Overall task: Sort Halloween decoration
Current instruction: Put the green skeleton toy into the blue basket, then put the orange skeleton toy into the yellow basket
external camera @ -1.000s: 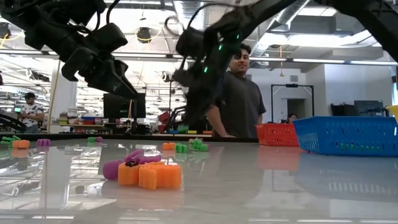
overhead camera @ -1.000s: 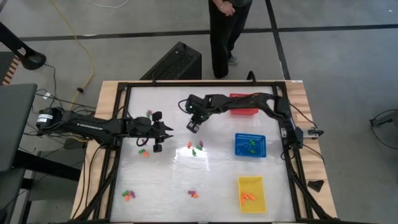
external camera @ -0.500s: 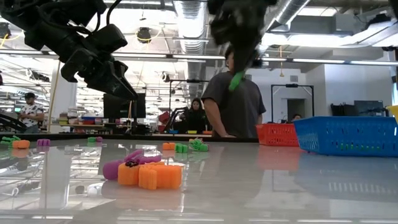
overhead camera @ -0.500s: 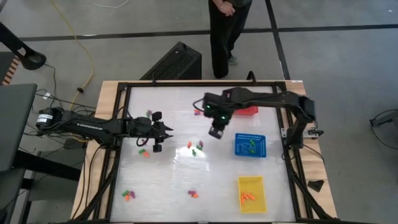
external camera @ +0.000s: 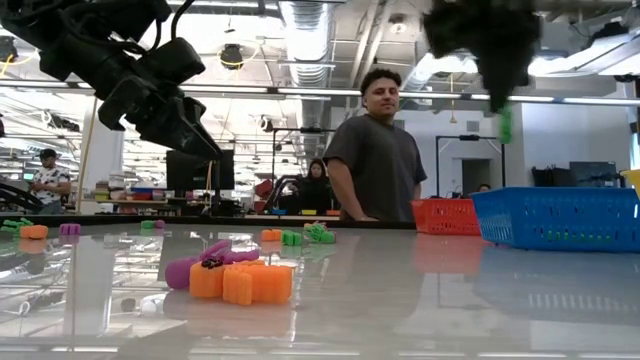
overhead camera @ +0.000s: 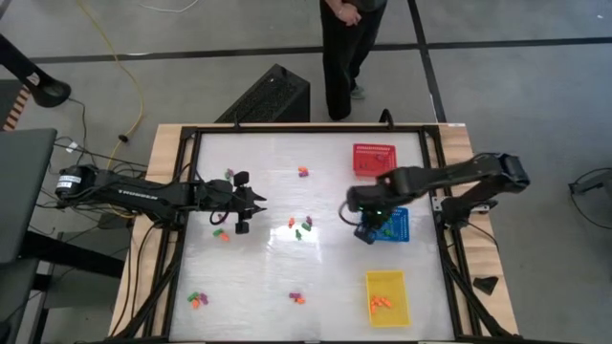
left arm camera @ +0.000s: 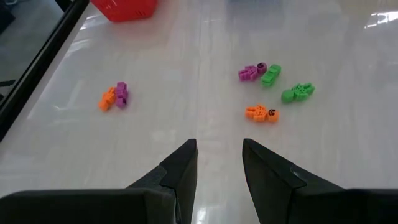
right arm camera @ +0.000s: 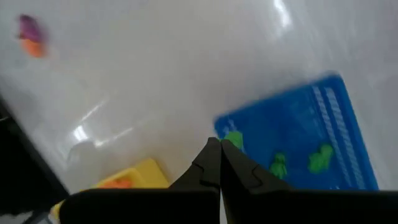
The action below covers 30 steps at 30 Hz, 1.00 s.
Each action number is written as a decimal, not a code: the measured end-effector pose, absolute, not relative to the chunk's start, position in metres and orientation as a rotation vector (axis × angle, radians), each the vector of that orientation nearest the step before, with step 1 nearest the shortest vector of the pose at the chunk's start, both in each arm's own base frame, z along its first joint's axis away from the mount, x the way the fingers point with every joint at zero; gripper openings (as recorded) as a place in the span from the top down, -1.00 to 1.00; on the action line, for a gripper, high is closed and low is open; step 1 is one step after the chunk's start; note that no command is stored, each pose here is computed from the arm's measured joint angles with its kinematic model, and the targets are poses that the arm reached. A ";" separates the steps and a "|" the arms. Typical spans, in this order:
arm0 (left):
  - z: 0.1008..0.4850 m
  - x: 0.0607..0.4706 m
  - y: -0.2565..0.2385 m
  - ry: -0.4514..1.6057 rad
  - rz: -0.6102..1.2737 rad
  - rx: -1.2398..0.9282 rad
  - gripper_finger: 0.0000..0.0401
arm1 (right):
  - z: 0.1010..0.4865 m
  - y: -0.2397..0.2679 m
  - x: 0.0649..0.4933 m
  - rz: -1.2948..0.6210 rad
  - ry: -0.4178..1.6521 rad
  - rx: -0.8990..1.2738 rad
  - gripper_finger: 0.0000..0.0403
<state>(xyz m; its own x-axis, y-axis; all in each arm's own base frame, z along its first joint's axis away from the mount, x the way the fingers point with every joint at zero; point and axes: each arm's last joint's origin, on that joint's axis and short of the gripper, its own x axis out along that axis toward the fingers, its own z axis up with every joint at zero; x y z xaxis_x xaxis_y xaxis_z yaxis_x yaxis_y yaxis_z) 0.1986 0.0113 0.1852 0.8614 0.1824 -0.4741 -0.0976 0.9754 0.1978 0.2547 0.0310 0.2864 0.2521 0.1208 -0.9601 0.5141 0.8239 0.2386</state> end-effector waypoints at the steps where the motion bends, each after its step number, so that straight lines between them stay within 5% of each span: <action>1: 0.186 0.199 0.011 0.510 0.148 0.169 0.41 | 0.283 0.032 0.248 -0.315 1.307 0.593 0.89; 20: 0.190 0.201 0.012 0.463 0.146 0.195 0.41 | 0.194 0.014 0.218 -0.527 1.299 0.648 0.89; 30: 0.190 0.201 0.012 0.463 0.146 0.195 0.41 | 0.184 0.009 0.215 -0.544 1.287 0.668 0.89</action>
